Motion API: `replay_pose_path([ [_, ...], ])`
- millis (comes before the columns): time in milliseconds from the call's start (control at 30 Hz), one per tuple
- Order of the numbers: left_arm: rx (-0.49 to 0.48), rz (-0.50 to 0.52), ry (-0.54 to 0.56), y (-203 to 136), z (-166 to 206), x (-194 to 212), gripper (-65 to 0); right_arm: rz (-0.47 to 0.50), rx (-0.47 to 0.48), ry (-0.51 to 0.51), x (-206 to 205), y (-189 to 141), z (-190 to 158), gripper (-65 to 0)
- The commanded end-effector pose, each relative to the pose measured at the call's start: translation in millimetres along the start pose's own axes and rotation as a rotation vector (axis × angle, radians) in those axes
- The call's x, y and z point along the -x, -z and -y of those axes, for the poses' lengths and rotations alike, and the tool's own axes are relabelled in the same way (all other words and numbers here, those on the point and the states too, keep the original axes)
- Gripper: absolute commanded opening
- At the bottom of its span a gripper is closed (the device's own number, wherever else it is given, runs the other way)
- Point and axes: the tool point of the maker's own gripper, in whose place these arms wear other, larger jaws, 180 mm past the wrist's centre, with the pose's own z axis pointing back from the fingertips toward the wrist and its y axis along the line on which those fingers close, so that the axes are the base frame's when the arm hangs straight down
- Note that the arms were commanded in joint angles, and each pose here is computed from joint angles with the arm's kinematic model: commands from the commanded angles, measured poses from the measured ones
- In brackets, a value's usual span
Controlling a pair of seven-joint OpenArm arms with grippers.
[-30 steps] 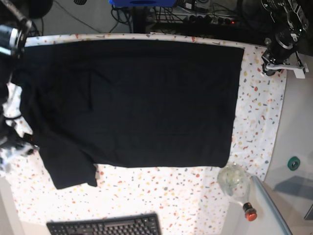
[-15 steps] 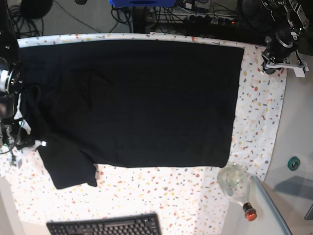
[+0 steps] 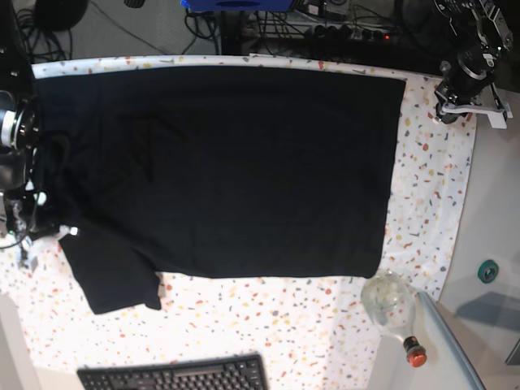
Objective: Layout the t-shirt on the table in an organized manner, then fold the t-shirt properly
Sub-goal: 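Grasp the shirt side edges with both grippers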
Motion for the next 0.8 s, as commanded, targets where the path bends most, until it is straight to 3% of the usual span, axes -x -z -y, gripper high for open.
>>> replay_pose_path([
  [0,0.008,0.033,0.013,-3,1,-12,-65.0,0.082,0.014,0.009,-33,-8,8,-65.0],
  [333,0.011,0.048,0.053,-2,3,-26,-65.0,0.159,0.02,-0.004,-58,-16,9,-65.0],
  [533,0.02,0.105,0.105,5,8,-73,-65.0,0.231,0.02,-0.024,-85,-28,7,-65.0],
  [767,0.083,0.012,0.237,49,45,-85,-65.0,0.296,0.028,-0.045,-103,-40,7,-65.0],
])
